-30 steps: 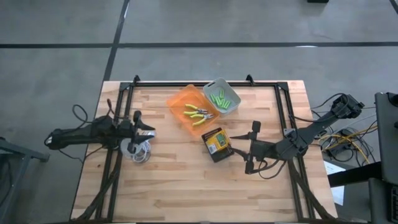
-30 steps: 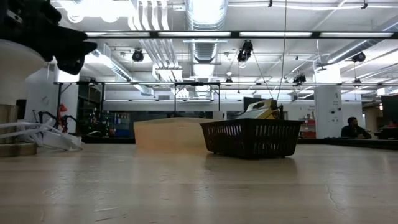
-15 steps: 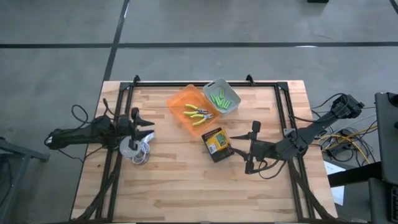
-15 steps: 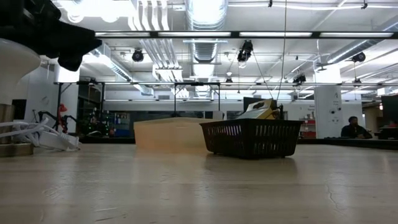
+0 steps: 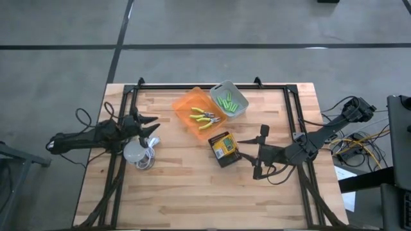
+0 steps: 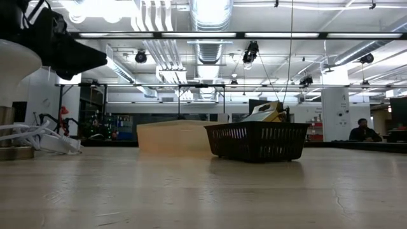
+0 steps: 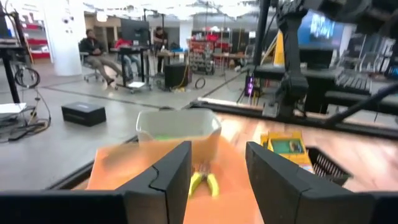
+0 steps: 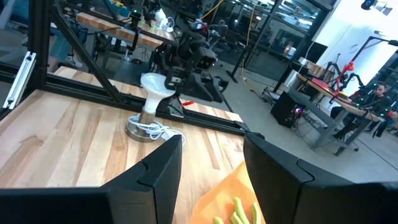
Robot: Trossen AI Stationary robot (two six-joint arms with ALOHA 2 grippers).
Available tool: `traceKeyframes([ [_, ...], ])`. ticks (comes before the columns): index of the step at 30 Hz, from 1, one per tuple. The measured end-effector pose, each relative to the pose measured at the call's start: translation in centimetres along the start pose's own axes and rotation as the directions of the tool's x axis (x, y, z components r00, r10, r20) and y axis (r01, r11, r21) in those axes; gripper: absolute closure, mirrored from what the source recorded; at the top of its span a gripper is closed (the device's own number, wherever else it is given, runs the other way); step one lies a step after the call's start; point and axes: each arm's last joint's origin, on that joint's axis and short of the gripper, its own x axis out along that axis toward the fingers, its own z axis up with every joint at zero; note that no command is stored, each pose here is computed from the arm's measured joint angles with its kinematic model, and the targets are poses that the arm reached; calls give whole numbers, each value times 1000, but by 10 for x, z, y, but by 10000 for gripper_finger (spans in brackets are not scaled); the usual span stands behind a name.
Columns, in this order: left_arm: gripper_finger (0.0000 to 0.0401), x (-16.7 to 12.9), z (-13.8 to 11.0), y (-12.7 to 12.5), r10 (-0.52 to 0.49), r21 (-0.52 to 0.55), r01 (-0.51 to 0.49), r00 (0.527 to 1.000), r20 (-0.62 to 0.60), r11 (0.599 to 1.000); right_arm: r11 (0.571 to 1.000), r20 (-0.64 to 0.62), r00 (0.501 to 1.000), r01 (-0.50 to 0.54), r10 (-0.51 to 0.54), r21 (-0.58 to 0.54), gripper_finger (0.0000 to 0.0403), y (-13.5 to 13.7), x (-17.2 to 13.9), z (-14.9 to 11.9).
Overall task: Pick & Place School Supplies
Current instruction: Return to Home Position
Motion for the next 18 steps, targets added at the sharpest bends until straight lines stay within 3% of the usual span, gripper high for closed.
traceKeyframes([
  [11,242,3,-12,0,1,-64,-4,999,-46,998,1000,0,1000,0,0,0,234,0,0,0],
  [18,242,3,-14,-5,-145,-96,139,987,-64,986,1000,0,1000,0,0,0,234,0,0,0],
])
